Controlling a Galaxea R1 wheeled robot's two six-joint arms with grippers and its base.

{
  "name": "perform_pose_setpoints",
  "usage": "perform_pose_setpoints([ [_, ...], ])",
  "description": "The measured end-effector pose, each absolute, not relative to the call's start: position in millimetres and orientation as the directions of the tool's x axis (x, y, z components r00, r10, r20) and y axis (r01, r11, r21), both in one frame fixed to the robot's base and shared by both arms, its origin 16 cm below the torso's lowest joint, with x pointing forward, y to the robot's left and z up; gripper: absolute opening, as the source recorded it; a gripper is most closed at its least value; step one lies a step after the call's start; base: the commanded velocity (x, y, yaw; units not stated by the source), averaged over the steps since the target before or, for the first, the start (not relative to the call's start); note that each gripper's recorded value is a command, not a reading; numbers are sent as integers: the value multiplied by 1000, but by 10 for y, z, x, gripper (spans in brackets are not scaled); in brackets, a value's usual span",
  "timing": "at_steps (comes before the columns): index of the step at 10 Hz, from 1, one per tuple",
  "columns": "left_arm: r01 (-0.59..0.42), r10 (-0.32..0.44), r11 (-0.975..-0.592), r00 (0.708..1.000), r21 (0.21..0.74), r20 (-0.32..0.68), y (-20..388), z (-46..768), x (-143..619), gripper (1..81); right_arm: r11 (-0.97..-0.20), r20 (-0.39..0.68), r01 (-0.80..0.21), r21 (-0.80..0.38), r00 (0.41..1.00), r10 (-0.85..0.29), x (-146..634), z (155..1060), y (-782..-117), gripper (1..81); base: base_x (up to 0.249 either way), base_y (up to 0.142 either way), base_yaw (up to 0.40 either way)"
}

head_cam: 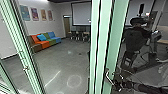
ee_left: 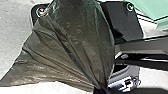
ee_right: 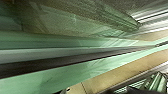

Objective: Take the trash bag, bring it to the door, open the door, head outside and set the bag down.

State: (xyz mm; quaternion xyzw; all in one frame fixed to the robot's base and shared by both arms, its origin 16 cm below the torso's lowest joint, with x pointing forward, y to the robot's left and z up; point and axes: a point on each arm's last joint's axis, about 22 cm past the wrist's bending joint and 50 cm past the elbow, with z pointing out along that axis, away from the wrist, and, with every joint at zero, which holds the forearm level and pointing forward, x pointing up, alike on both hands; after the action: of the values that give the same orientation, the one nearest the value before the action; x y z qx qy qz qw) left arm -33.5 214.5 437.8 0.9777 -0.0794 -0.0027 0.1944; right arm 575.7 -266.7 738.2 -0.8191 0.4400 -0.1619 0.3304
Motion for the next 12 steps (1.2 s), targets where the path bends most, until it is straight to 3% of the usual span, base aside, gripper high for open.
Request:
perform_pose_setpoints([
  [4,-153,-155,-912,988,381,24,2145,4378,-326,10,-395,5,-614,-683,538,-843,5821,7395,-2892,811,61,0,0],
  [7,-151,-155,-911,988,384,21,2125,4380,-331,10,-427,86,-568,-704,528,-845,5966,7479,-3101,811,0,0,0],
  [12,-148,-154,-911,988,385,15,2122,4381,-358,10,-470,113,-538,-700,566,-816,5929,7583,-3210,811,0,0,0],
])
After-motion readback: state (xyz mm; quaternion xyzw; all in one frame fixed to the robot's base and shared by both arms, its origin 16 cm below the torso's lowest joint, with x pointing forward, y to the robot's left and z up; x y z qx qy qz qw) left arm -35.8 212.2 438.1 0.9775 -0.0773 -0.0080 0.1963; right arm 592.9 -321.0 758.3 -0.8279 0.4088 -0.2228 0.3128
